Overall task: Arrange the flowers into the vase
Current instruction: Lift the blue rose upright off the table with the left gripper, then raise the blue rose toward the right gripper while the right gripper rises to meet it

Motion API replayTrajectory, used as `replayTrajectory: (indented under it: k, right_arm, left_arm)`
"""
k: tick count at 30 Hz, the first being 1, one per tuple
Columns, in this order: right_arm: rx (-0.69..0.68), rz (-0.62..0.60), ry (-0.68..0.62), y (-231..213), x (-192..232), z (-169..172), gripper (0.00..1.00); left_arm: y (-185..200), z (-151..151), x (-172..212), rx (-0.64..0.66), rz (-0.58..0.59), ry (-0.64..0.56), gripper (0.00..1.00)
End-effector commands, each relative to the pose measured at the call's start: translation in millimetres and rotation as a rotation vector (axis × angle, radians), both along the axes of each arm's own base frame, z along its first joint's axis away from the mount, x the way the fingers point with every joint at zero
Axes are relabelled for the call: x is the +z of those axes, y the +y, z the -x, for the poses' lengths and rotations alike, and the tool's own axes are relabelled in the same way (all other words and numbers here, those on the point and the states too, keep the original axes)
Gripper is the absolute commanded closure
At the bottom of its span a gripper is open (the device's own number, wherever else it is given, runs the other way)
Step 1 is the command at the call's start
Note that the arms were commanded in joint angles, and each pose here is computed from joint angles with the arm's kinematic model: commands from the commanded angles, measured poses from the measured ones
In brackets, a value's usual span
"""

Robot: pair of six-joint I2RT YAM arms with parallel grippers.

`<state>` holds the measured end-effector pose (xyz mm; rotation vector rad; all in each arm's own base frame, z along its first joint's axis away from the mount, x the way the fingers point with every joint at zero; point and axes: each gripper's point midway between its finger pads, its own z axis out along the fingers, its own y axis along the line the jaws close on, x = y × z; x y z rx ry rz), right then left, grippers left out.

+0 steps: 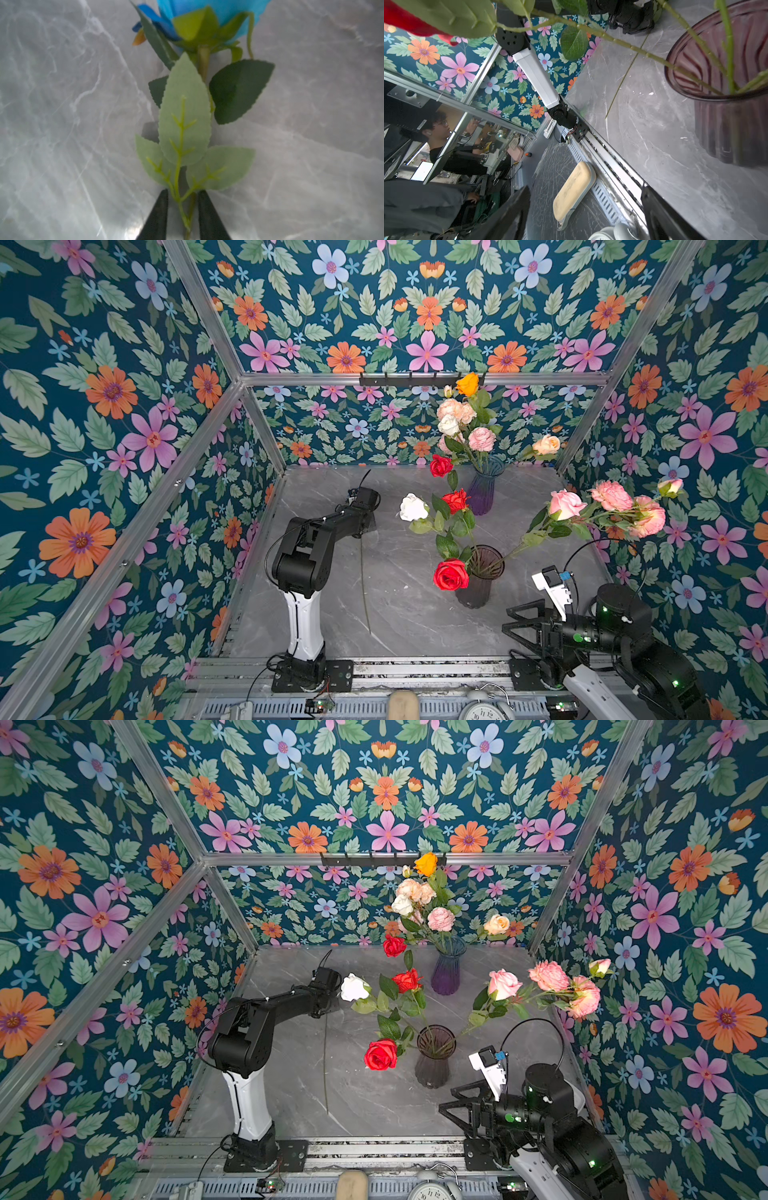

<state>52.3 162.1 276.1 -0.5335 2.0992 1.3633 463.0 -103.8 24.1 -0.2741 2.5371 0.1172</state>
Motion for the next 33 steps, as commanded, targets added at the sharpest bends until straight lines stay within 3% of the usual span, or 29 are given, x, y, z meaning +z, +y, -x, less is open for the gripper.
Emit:
replayTrajectory:
  k: [1, 2, 7, 11, 14, 17, 23, 27, 30, 33]
  right_arm:
    - [0.042, -0.004, -0.016, 1.0, 3.0, 7.8, 0.15]
    - [0.040, -0.006, -0.022, 0.9, 4.3, 7.5, 0.15]
    - [0.032, -0.007, -0.046, 0.8, 12.1, 4.7, 0.15]
    - [0.123, -0.022, -0.083, 6.9, 33.2, 12.4, 0.15]
    - [0.221, -0.071, -0.112, 13.7, 51.4, 21.6, 0.15]
    - [0.303, -0.127, -0.135, 19.2, 69.3, 28.0, 0.16]
    - [0.329, -0.179, -0.215, 25.7, 106.9, 19.8, 0.16]
    - [0.273, -0.183, -0.248, 30.7, 126.7, -0.5, 0.17]
    - [0.258, -0.222, -0.281, 35.8, 149.9, -12.9, 0.20]
    - [0.337, -0.303, -0.362, 40.2, 183.6, -7.7, 0.20]
  left_arm:
    - [-4.9, 12.5, -18.0, -0.036, 0.051, 0.091, 0.94]
    - [-5.9, 12.3, -19.0, -0.040, 0.063, 0.093, 1.00]
    - [-8.3, 9.3, 17.0, -0.054, 0.129, -0.022, 1.00]
    - [-16.6, 12.5, 102.9, -0.117, 0.221, -0.253, 1.00]
    - [-19.9, 33.6, 187.8, -0.189, 0.306, -0.486, 1.00]
    - [-18.3, 71.6, 280.3, -0.271, 0.381, -0.748, 1.00]
    - [-7.5, 199.4, 451.8, -0.501, 0.485, -1.308, 1.00]
    - [-27.4, 265.1, 522.8, -0.752, 0.640, -1.447, 1.00]
    - [-44.2, 303.7, 555.3, -0.953, 0.887, -1.496, 1.00]
    - [-43.7, 327.7, 574.1, -1.053, 1.135, -1.544, 1.00]
